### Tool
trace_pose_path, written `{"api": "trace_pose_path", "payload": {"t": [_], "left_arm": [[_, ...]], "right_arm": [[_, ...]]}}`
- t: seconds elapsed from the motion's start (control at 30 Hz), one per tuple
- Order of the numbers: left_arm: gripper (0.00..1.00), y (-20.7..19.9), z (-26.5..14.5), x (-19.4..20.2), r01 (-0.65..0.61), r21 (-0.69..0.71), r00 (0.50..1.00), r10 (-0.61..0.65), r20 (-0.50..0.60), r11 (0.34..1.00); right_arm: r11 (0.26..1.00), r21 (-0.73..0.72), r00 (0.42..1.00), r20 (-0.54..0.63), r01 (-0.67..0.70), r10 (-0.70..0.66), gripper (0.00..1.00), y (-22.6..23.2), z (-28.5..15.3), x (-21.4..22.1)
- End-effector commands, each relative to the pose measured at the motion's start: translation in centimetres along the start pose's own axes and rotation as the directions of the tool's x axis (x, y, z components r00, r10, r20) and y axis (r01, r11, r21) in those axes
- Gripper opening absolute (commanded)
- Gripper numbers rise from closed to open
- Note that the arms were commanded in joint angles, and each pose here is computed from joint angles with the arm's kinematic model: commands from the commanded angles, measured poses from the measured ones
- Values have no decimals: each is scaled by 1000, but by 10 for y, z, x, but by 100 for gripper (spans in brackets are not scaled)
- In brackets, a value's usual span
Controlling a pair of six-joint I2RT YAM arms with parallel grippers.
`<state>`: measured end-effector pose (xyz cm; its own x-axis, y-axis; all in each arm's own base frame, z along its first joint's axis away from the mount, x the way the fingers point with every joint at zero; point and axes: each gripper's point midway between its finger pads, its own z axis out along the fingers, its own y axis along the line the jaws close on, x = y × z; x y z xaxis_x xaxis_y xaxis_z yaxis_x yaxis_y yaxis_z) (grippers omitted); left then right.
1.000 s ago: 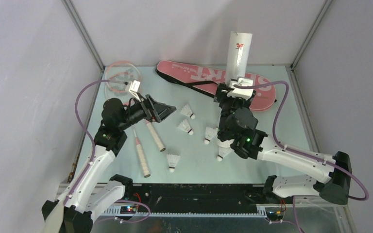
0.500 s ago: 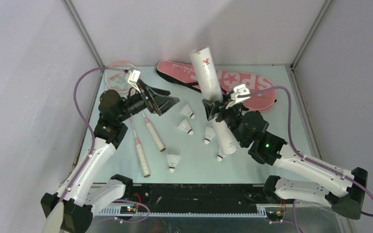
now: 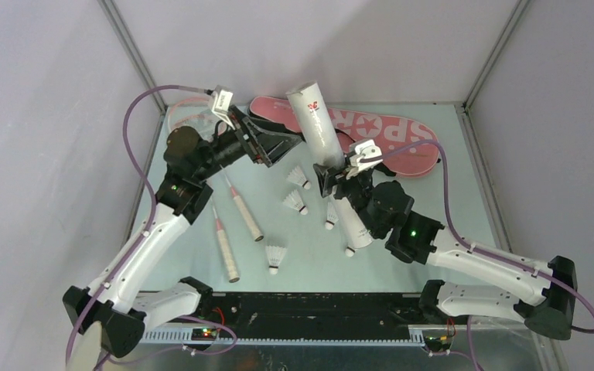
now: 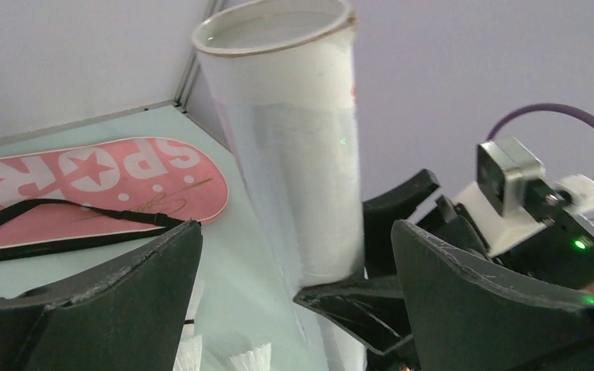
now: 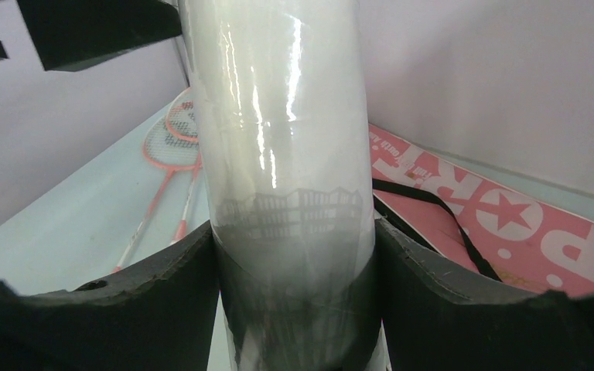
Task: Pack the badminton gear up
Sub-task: Open the lid of the shuttle tube.
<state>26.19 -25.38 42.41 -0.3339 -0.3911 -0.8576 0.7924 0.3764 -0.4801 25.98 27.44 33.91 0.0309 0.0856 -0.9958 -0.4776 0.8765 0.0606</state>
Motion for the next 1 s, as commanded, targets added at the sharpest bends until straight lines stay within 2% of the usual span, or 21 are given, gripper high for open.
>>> {"api": "trace_pose_path", "payload": {"t": [0.0,0.23,0.57,0.67,0.83,0.9,0.97], "left_arm": [[98,3,11,-15,13,-35,998,-11,60,999],[98,-1,33,-7,47,9,998,-48,48,999],[99,2,50,20,92,24,996,-92,-17,995],[93,13,55,27,104,-17,994,-105,-36,994],[88,19,65,31,115,-28,992,-116,-57,993],[82,22,67,34,114,-37,991,-117,-72,993],[70,24,68,34,100,-51,991,-104,-85,994]], "right_arm": [[998,39,994,93,-55,51,49,0,1,-26],[999,24,993,108,-45,42,51,18,2,-25],[995,92,993,110,-50,39,53,16,4,-20],[995,86,992,120,-43,33,54,20,3,-23],[995,93,993,117,-33,22,55,22,4,-20],[994,104,993,118,-27,15,55,22,3,-20],[992,118,993,117,-32,18,56,19,2,-20]]}}
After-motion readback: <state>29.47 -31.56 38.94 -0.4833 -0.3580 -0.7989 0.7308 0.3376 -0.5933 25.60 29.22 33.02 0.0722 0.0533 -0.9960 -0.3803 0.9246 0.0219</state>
